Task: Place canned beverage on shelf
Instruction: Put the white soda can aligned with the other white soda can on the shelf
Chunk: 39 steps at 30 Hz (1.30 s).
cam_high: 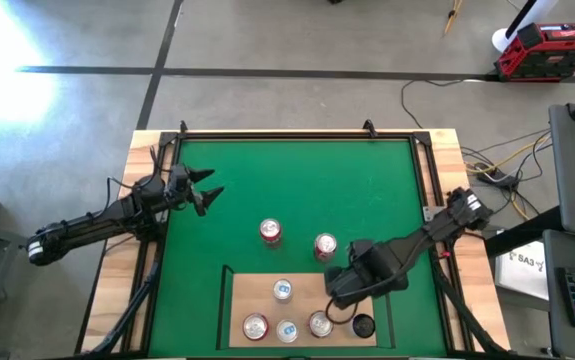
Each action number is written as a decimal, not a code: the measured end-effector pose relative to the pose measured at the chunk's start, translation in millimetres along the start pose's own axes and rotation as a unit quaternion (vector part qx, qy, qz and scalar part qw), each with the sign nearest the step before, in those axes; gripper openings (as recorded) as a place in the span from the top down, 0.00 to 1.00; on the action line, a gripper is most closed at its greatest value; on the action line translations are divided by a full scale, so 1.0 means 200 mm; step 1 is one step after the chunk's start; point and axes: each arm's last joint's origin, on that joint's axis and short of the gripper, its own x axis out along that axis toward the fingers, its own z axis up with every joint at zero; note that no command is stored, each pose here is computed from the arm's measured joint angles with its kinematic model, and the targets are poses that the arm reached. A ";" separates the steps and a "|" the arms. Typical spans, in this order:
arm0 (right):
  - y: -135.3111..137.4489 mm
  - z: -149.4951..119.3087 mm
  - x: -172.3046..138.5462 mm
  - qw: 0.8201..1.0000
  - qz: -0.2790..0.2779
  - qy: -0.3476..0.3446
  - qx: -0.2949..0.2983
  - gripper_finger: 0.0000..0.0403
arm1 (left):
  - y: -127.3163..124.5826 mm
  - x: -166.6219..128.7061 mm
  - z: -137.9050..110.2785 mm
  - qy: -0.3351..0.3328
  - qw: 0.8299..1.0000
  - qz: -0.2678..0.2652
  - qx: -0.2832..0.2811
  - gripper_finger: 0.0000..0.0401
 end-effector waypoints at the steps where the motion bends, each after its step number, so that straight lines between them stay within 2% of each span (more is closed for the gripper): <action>1: 0.01 -0.01 0.01 1.000 -0.004 -0.002 0.000 0.36 | 0.00 0.00 0.00 0.000 1.000 0.000 0.000 0.08; 8: 0.06 -0.05 0.02 1.000 -0.013 -0.006 -0.006 0.35 | 0.00 0.00 0.00 0.000 1.000 0.000 0.000 0.08; 18: 0.01 -0.10 0.09 0.999 -0.030 -0.031 0.011 0.35 | 0.00 0.00 0.00 0.001 1.000 0.000 0.000 0.08; 39: 0.00 -0.16 0.11 1.000 0.000 -0.028 0.003 0.35 | 0.00 0.00 0.00 0.001 1.000 0.000 0.000 0.08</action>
